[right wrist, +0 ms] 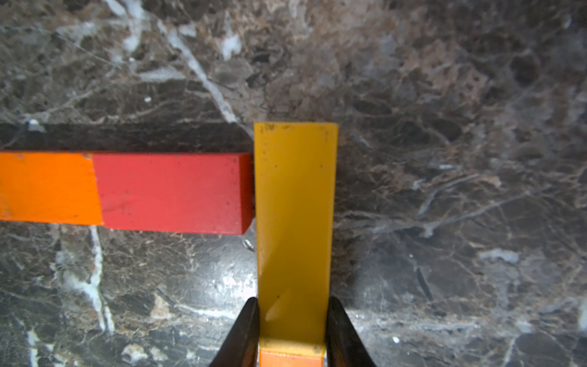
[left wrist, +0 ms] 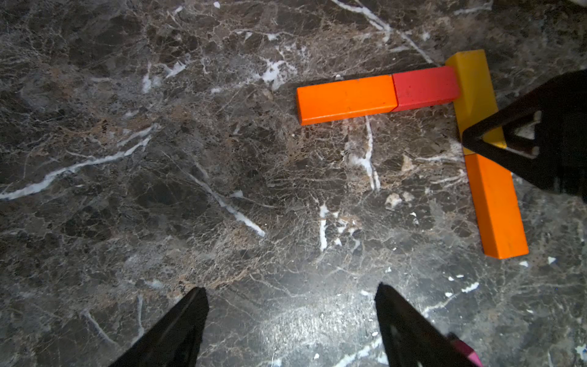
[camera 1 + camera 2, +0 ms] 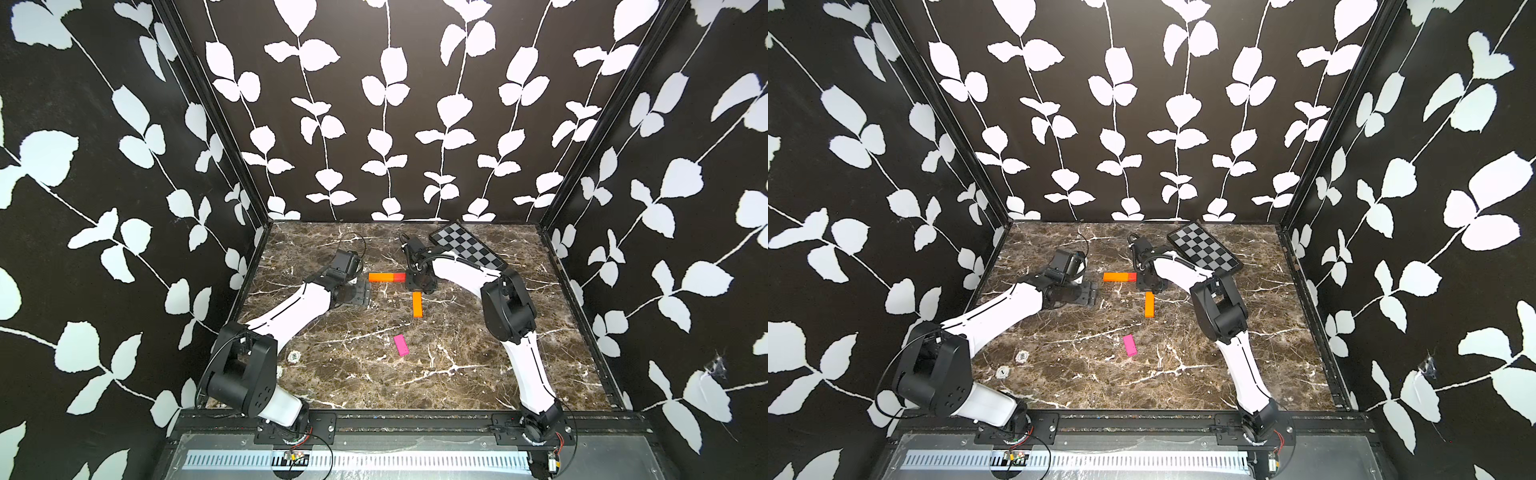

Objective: Assemble the number 7 with building blocks
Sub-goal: Adjust the building block at the center of the board.

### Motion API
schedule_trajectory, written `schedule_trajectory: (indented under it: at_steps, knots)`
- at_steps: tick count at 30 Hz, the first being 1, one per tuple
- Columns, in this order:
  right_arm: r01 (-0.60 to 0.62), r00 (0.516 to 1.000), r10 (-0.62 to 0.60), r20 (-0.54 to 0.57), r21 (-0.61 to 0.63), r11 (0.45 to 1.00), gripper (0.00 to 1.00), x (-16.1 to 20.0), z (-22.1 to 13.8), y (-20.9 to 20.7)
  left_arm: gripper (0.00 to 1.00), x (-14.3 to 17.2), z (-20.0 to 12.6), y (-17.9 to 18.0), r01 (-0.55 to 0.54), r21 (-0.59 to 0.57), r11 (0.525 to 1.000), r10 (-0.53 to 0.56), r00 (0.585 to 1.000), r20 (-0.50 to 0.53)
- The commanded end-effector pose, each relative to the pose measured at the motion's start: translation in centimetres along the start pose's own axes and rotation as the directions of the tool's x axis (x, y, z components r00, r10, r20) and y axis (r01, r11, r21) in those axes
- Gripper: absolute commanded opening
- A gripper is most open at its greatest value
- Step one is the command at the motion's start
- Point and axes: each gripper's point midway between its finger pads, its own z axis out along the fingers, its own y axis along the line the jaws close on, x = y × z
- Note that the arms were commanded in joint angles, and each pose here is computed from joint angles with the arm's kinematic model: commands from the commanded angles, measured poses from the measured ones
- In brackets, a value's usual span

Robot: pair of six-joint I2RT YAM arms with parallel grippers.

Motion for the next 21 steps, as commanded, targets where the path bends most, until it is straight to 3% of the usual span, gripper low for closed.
schedule_trajectory:
  at_steps: [1,21]
  knots:
    - [0.022,0.999,-0.021,-0.035,0.023,1.0,0.32,0.86,0.61,0.07,0.85,-0.62,-0.25,0.23,-0.004,-0.009,1.0,0.004,1.0,0.021]
    - [0.035,0.998,-0.035,-0.052,0.011,0.999,0.32,1.37,0.79,0.39,0.85,-0.62,-0.26,0.29,-0.003,-0.01,1.0,0.003,1.0,0.022]
